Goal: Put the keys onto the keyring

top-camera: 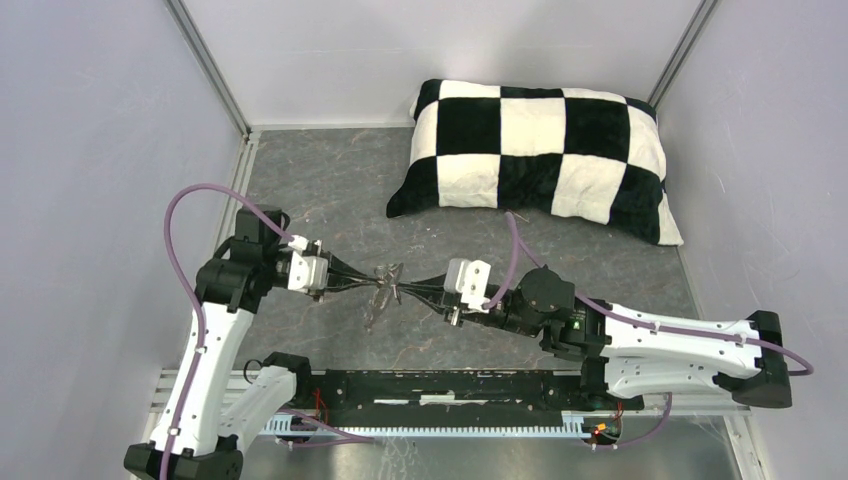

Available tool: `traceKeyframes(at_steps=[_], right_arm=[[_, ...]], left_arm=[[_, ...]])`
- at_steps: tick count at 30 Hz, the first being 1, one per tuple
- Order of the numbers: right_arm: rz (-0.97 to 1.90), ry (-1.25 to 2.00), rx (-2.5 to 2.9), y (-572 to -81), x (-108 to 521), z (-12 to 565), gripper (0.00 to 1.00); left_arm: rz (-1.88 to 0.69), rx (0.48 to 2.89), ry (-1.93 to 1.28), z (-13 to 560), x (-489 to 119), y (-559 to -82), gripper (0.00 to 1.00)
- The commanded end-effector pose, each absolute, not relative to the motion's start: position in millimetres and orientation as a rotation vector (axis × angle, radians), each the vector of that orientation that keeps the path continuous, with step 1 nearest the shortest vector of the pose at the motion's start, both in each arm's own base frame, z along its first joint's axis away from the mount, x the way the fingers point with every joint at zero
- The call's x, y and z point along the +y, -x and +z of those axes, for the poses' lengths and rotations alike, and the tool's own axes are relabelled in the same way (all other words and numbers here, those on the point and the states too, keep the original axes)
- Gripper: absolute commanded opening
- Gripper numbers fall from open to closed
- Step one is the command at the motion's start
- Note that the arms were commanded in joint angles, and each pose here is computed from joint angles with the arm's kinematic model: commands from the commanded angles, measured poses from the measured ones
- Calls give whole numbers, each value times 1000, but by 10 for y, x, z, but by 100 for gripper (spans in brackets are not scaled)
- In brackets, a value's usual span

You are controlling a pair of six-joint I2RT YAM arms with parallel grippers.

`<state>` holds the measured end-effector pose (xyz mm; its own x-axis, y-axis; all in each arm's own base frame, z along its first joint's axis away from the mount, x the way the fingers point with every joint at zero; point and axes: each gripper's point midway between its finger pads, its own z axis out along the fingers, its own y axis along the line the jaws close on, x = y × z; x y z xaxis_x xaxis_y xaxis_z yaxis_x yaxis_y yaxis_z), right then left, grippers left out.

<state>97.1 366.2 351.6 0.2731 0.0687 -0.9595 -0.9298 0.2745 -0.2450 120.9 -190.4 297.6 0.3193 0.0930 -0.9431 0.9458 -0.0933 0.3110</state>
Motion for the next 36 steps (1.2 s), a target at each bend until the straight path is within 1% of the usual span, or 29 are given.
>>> traceKeyframes(at_steps=[1,6,19,28,31,36], right_arm=[[936,1058,1042,-875,3732,3802,1],[932,1062,1044,-882,3746,3895,0],[870,1058,1076,-973,3731,3934,0],[926,1029,1045,-899,3652,4058,0],[957,1041,1045,-846,3652,4029,0],[1057,1133,1014,-616,3673,3951,0]], left_arm=[[-811,749,-1539,3348,-1942,-1247,2],[-819,659,-1541,3535,-1959,-1088,2],[-963,643,-1508,3858,-1941,-753,2],[-990,677,-1501,3813,-1926,-686,2],[-951,676,-1507,3757,-1923,-713,2],[-842,659,-1530,3643,-1919,-824,2]])
